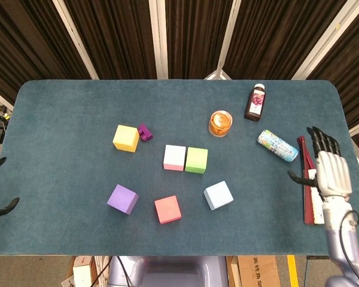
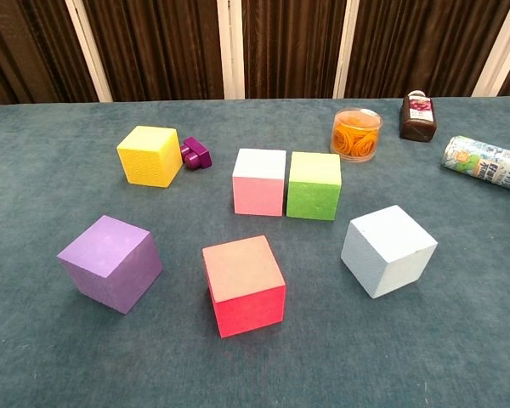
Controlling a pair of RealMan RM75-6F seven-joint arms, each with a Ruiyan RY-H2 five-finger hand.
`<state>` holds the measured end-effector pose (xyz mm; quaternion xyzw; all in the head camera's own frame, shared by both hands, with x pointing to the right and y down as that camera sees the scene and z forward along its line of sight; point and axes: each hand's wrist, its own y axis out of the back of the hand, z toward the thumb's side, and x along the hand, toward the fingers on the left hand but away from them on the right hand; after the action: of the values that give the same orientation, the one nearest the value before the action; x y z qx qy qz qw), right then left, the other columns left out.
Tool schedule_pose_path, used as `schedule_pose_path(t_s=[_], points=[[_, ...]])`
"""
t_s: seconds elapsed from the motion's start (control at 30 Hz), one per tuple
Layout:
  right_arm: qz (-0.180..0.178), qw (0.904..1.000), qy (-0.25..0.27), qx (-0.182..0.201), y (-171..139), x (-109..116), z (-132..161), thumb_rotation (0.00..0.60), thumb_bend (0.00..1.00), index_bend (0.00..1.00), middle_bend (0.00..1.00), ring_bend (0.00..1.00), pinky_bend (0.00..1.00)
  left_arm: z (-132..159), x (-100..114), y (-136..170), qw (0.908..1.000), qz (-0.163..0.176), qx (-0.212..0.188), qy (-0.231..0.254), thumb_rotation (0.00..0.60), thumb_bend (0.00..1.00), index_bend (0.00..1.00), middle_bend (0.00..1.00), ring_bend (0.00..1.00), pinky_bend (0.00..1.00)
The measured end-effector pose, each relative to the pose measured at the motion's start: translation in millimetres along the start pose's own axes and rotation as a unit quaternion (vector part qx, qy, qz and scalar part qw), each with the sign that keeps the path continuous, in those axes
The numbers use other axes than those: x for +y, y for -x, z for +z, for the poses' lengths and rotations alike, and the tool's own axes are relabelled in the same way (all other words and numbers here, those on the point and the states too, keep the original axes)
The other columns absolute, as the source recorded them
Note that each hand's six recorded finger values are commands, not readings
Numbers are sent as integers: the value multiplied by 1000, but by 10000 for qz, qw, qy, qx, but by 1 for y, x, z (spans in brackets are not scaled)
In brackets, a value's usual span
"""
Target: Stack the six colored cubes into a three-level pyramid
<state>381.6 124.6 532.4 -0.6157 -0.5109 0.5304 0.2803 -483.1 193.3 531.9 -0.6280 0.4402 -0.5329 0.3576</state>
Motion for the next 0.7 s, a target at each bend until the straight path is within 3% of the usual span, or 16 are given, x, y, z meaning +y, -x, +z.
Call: schedule_pose_path(t_s=[0.23, 0.37, 0.53, 0.7], points=[[-395, 9954, -528, 700, -54, -8, -43, 600, 197, 29, 65, 26, 0, 27, 2, -36, 9976, -485, -465, -188, 600, 247, 58, 0, 0, 0], [-280, 9926, -694, 956, -75, -28, -50, 600, 198, 29, 65, 22, 0, 44, 2, -62, 9951, -770, -607, -113, 600, 230, 55, 0, 0, 0], [-223, 9895, -976, 1042, -81, -41, -48, 600, 198, 30, 65, 22, 0, 62, -2, -88, 9920, -974, -739, -324, 600, 219, 52, 0, 0, 0], [-6, 9919, -913, 881, -82, -56, -49, 600, 197, 30, 65, 21, 0, 82, -13, -123, 9893, -1083, -766, -603, 600, 220, 51, 0, 0, 0]])
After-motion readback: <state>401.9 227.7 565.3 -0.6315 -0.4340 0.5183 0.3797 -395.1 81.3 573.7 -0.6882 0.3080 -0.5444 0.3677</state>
